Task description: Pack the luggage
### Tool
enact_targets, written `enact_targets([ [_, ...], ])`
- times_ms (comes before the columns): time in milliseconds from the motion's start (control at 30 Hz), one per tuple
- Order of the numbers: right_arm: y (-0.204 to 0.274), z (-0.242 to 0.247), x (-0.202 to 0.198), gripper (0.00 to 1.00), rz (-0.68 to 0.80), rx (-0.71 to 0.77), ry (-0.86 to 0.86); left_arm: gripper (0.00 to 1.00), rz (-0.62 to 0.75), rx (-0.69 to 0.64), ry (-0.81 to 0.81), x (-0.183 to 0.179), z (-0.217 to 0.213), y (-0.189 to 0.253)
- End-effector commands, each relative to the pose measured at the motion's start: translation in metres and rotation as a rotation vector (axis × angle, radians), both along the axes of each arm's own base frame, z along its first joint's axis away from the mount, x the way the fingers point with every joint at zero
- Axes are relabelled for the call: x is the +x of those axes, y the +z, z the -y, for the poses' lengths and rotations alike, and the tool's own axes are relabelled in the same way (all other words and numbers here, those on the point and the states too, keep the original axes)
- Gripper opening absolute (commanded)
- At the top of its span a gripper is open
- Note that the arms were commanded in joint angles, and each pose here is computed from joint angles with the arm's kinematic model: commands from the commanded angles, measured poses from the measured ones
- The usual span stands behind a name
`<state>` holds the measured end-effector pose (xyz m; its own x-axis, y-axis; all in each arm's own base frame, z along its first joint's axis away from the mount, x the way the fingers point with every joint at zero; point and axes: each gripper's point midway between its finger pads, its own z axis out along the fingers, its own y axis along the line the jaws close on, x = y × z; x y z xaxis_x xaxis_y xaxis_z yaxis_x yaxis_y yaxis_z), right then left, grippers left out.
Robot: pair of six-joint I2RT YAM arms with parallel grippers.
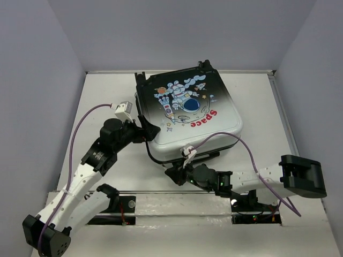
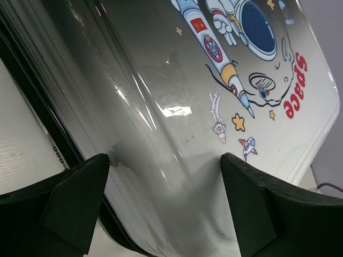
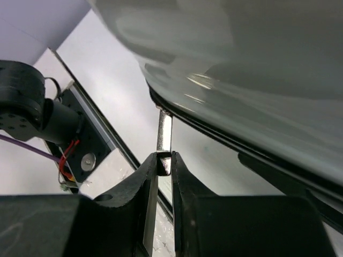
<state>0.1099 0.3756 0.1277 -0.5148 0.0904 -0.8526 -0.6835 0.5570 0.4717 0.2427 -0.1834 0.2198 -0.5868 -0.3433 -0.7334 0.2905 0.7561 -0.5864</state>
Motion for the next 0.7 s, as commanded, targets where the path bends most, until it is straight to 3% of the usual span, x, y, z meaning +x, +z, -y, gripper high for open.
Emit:
enact_targets([
  [0, -0.003, -0.017, -0.016, 0.07, 0.011, -0.036, 0.051, 0.91, 0.030, -0.175, -0.186, -0.008, 0.056, 0.028],
  [100, 0.013, -0.036, -0.016, 0.07, 0.060, 0.005, 0.043, 0.90, 0.027, -0.167, -0.242, -0.013, 0.085, 0.034],
  [400, 0.046, -0.060, 0.020, 0.07, 0.195, 0.157, -0.138, 0.87, 0.102, -0.249, -0.413, -0.032, 0.153, 0.114],
  [533, 0.068, -0.072, 0.027, 0.07, 0.256, 0.188, -0.160, 0.88, 0.110, -0.257, -0.418, -0.040, 0.156, 0.121],
  [667, 0.047, -0.062, 0.019, 0.07, 0.189, 0.120, -0.129, 0.92, 0.205, -0.183, -0.282, -0.020, 0.125, 0.144],
])
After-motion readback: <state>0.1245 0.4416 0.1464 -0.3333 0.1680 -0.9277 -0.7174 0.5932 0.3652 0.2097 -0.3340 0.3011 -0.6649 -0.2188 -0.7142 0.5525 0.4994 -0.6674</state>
